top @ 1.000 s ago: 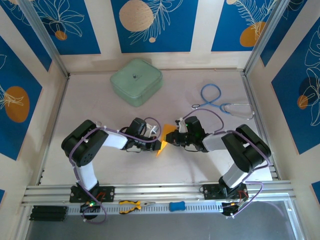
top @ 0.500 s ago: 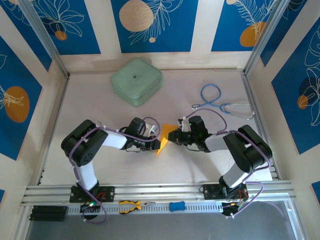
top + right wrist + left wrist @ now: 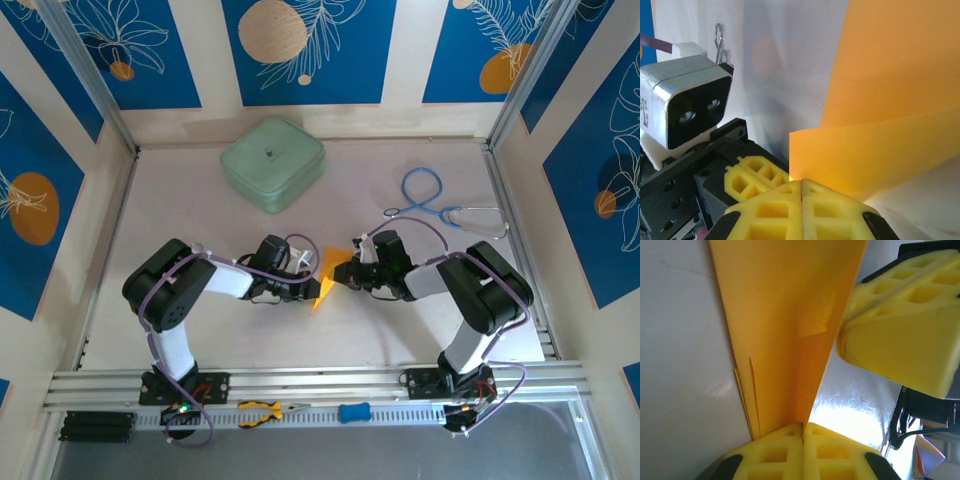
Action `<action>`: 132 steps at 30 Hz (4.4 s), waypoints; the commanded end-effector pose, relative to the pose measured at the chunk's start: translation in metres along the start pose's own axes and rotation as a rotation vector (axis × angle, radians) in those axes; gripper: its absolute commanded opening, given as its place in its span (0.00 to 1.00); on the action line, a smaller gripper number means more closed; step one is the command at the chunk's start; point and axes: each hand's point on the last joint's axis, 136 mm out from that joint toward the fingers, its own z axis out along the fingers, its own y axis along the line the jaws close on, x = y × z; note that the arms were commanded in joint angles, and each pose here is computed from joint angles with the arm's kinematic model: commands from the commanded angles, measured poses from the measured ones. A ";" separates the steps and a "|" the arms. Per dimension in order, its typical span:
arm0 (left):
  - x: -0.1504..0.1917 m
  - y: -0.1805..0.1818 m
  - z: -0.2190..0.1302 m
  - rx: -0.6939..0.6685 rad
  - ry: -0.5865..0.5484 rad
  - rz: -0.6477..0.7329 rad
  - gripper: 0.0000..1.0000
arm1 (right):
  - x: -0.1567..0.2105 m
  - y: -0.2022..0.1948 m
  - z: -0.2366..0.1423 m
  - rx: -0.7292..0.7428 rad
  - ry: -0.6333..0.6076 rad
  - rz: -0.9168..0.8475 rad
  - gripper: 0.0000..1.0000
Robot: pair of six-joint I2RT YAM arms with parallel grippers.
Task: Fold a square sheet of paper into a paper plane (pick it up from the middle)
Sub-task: Fold the wing for the fifth time at the center of the table.
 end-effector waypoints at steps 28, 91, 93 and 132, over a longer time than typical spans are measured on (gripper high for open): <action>0.006 0.034 -0.009 -0.119 -0.010 -0.087 0.00 | 0.001 -0.032 0.029 0.093 0.088 0.099 0.07; -0.002 -0.025 0.009 0.147 0.047 0.065 0.00 | 0.003 -0.014 -0.055 0.095 -0.092 0.032 0.12; 0.000 -0.023 0.010 0.119 0.050 0.074 0.00 | 0.003 -0.013 -0.057 0.100 -0.098 0.025 0.12; 0.009 0.024 0.003 -0.156 0.028 -0.028 0.01 | 0.011 -0.032 0.010 0.163 0.080 0.073 0.07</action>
